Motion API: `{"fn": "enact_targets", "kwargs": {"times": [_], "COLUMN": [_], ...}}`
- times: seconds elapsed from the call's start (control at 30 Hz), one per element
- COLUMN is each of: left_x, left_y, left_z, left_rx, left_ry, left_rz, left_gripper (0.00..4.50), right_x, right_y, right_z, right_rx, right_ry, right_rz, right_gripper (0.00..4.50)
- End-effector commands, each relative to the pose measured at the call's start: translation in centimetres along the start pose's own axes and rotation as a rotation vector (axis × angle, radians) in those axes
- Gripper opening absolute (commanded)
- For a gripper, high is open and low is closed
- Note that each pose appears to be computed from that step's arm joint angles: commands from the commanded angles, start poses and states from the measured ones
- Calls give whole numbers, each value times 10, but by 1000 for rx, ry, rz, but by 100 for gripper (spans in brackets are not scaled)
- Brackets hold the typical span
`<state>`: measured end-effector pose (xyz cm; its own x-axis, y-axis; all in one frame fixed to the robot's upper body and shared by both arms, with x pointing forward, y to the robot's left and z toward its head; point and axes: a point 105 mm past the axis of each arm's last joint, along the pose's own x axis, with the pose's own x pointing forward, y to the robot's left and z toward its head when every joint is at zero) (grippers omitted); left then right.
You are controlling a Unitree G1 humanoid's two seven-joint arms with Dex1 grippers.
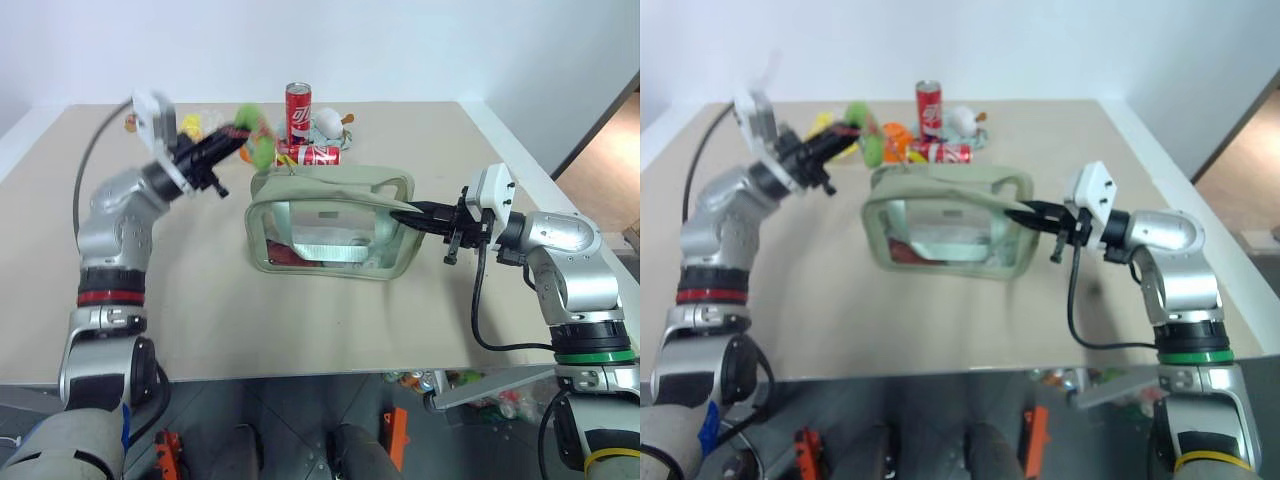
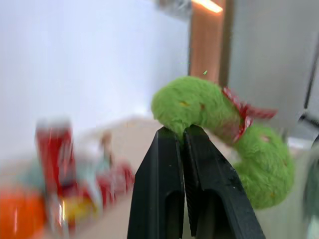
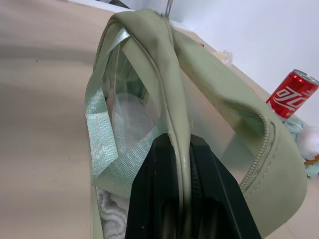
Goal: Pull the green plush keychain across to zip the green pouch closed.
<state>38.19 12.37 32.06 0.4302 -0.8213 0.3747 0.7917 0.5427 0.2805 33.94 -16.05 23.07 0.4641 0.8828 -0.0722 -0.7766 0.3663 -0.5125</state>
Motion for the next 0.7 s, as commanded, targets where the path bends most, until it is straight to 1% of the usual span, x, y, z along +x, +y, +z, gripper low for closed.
{"fn": "enact_targets", "kwargs": {"times": [0.03,0.1,0.17,0.3,0.43,0.5,0.57,0.63,0.7], "left_x": [33,48,59,63,58,56,54,51,47], "left_y": [-26,-40,-49,-59,-60,-61,-61,-58,-53], "left_z": [9,2,-11,-40,-48,-46,-43,-36,-29], "left_rx": [58,37,49,55,12,-43,-46,-24,-8], "left_ry": [4,22,76,220,283,281,281,278,276], "left_rz": [-126,-183,-217,-282,-299,-304,-308,-300,-285], "left_gripper": [1,1,1,1,1,1,68,123,195], "right_x": [-5,-4,-3,-4,-6,-6,-6,-5,-4], "right_y": [-5,-5,-5,-4,-3,-3,-2,-2,-2], "right_z": [6,6,6,6,5,5,5,5,5], "right_rx": [-32,-31,-33,-39,-38,-38,-39,-39,-40], "right_ry": [0,-1,-2,-4,0,1,1,0,-3], "right_rz": [-15,-15,-16,-24,-33,-34,-34,-32,-30], "right_gripper": [0,0,0,0,0,0,0,0,0]}}
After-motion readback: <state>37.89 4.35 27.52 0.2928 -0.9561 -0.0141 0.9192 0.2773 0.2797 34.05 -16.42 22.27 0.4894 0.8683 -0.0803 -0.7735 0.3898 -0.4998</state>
